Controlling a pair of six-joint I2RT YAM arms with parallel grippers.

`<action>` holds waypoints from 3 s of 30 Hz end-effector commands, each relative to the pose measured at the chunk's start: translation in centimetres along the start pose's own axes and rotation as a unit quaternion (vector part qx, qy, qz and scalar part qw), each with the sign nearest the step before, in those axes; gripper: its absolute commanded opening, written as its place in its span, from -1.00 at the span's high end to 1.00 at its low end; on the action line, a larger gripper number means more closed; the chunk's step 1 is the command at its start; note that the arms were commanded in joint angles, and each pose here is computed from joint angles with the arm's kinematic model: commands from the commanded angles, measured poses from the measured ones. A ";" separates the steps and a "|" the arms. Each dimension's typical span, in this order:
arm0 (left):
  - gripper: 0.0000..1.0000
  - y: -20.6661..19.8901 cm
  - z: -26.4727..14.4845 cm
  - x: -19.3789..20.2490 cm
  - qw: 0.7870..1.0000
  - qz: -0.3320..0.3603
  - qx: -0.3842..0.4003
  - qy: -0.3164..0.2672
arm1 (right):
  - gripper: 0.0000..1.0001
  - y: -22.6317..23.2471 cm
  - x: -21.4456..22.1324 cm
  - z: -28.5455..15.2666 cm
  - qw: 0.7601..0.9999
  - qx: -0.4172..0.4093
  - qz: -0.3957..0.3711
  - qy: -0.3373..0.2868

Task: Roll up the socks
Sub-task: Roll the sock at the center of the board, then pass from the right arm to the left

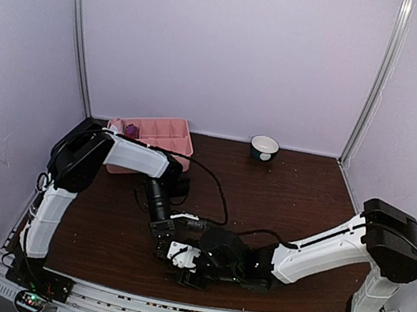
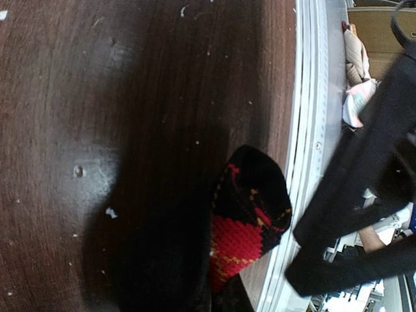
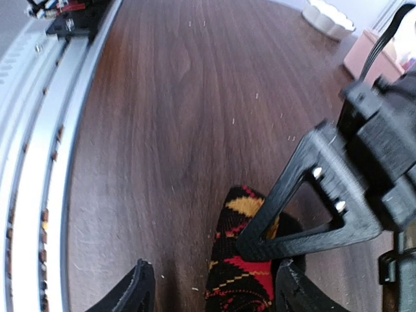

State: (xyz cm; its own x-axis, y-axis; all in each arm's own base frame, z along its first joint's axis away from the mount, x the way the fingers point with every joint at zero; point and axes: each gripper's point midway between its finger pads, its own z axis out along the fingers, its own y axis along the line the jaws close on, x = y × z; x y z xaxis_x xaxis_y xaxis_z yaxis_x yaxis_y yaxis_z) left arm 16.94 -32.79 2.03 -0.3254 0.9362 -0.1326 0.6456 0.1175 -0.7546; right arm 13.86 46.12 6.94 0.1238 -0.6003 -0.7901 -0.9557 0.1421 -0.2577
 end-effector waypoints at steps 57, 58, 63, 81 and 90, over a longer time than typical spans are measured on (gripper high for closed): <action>-0.86 5.2 -23.8 2.3 0.882 0.043 -0.411 -0.227 | 1.00 0.2 13.2 2.2 0.876 -0.157 0.397 0.225; -0.95 4.3 -23.4 1.8 0.873 0.071 -0.426 -0.226 | 1.00 0.2 13.0 2.2 0.872 -0.163 0.407 0.220; -0.96 -0.1 -16.1 1.3 0.875 0.217 -0.406 -0.148 | 1.00 -0.3 12.1 2.3 0.848 -0.174 0.455 0.209; -0.88 -0.3 -4.4 -2.5 0.842 0.347 -0.407 -0.064 | 1.00 -2.5 11.1 2.7 0.749 -0.210 0.617 0.122; -0.23 2.6 -2.0 -2.3 0.809 0.374 -0.452 0.038 | 1.00 -3.7 9.2 2.6 0.729 -0.226 0.642 0.077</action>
State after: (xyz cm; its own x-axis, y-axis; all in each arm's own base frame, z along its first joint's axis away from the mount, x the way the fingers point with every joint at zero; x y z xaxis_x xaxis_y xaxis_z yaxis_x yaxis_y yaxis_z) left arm 19.22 -33.36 2.17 0.3490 0.8701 -0.3481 0.9343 -0.2941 0.2015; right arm 19.95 43.85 2.80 -0.9012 -0.3183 -0.2940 -0.3929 0.3142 0.8642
